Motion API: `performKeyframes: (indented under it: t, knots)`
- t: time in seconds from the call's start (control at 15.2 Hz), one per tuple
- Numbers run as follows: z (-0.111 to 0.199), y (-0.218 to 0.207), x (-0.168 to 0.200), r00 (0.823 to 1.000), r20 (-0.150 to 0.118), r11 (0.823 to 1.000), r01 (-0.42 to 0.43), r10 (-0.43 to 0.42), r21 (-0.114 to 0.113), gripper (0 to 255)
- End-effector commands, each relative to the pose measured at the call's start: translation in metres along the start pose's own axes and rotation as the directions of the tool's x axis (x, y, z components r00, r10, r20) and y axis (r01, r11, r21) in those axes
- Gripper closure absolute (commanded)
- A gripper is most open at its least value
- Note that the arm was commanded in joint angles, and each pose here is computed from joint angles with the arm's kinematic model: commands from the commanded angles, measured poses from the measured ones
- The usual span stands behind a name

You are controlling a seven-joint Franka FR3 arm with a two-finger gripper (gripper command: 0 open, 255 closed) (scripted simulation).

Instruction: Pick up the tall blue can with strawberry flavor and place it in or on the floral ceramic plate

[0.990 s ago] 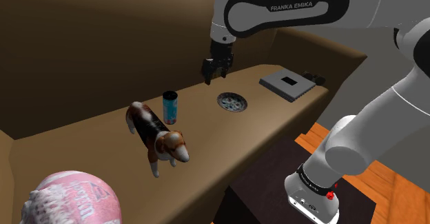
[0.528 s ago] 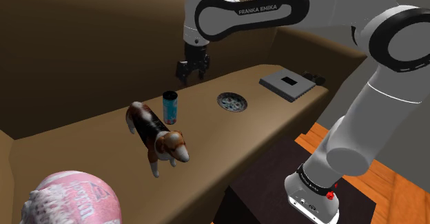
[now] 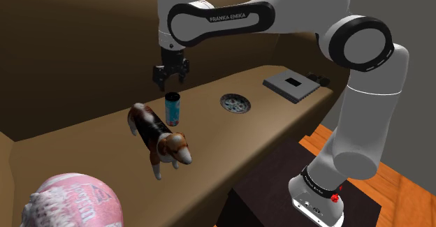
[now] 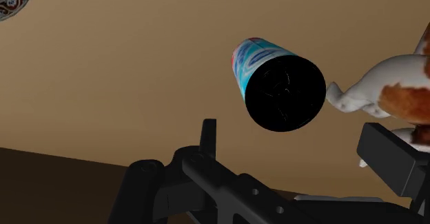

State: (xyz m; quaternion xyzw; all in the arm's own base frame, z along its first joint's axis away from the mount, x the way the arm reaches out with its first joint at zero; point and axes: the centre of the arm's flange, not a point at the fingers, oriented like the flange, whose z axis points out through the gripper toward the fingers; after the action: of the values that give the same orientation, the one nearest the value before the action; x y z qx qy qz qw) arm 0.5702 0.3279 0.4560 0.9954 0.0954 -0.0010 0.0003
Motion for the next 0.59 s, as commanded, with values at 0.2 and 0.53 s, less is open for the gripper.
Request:
performKeyframes:
  t: [0.2,0.53]
  knots:
    - [0.025,-0.002,0.002,1.000,-0.001,1.000,0.001,-0.001,0.001,0]
    - [0.039,-0.002,0.002,1.000,-0.001,1.000,0.001,-0.001,0.001,0]
